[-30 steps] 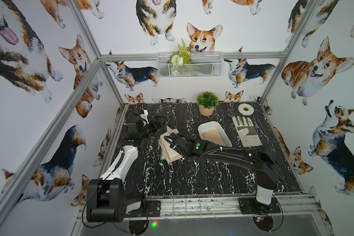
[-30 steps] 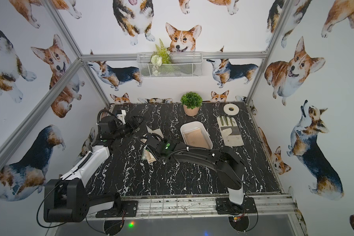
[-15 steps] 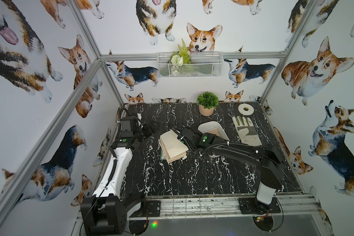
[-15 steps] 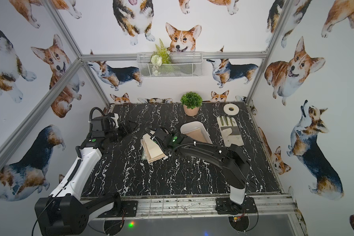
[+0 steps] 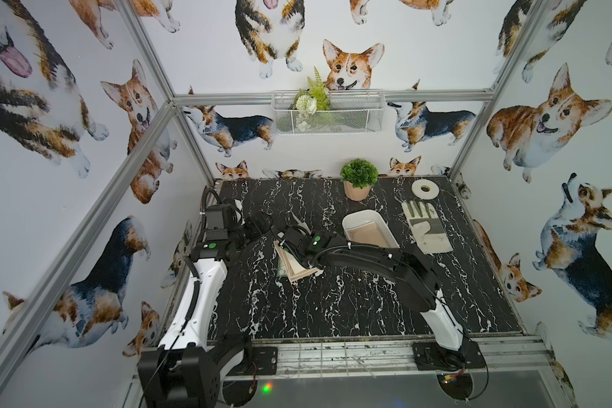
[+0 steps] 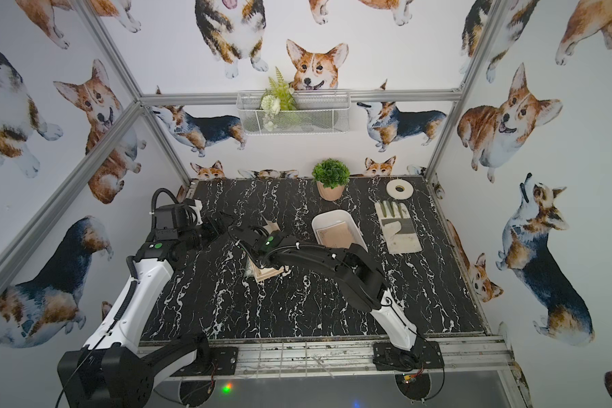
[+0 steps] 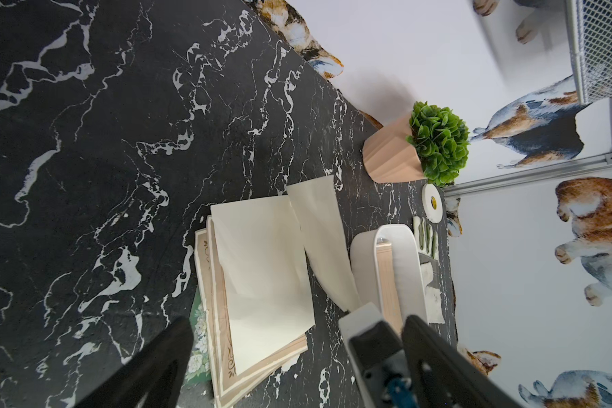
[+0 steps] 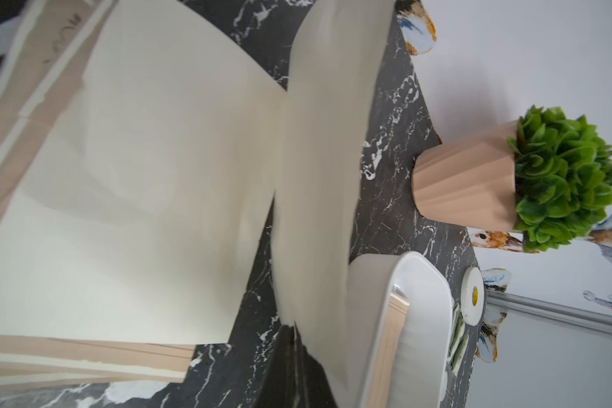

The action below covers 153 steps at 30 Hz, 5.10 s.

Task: Take out the stationery paper from the storage box
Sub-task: Place the stationery paper at the center of the board, then adjust the stationery paper at the center of the board.

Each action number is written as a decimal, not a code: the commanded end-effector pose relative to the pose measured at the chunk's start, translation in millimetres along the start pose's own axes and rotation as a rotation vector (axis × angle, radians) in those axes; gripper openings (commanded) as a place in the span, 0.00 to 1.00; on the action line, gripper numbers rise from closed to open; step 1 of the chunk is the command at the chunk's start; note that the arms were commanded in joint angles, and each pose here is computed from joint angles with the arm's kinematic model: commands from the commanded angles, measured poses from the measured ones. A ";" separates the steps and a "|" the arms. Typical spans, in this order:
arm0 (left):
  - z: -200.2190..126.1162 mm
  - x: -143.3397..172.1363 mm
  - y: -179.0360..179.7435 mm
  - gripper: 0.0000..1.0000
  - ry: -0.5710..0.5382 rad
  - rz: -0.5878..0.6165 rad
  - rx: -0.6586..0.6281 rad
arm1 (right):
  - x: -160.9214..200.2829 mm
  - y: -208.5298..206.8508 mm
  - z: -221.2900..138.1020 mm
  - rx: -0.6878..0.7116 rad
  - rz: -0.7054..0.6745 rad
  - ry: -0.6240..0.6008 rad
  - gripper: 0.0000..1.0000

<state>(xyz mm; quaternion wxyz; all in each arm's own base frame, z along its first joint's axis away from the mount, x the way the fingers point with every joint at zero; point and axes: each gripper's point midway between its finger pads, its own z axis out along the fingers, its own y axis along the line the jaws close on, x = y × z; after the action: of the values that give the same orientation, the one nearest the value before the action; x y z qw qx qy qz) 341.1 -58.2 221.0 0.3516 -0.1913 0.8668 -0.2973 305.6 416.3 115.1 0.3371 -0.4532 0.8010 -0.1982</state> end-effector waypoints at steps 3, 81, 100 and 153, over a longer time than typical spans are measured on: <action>-1.4 -1.3 2.3 0.96 -0.003 -0.002 -0.003 | 1.1 26.8 -7.9 -0.037 -0.023 0.017 0.00; 45.6 22.5 26.1 0.74 0.106 -0.135 0.011 | 67.9 35.7 63.7 -0.951 1.144 0.108 0.44; 47.1 24.2 29.9 0.73 0.111 -0.135 -0.004 | 62.7 27.1 56.5 -0.947 1.133 0.071 0.02; 33.4 29.6 37.4 0.73 0.094 -0.126 -0.053 | -2.0 48.0 -35.1 -0.307 0.044 -0.013 0.00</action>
<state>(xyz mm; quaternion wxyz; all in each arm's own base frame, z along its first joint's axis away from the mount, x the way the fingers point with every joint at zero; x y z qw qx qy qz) 344.9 -64.1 160.6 0.2820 -0.2388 0.8720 -0.3211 267.9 443.4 119.1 0.2841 -0.4397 0.8518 -0.0160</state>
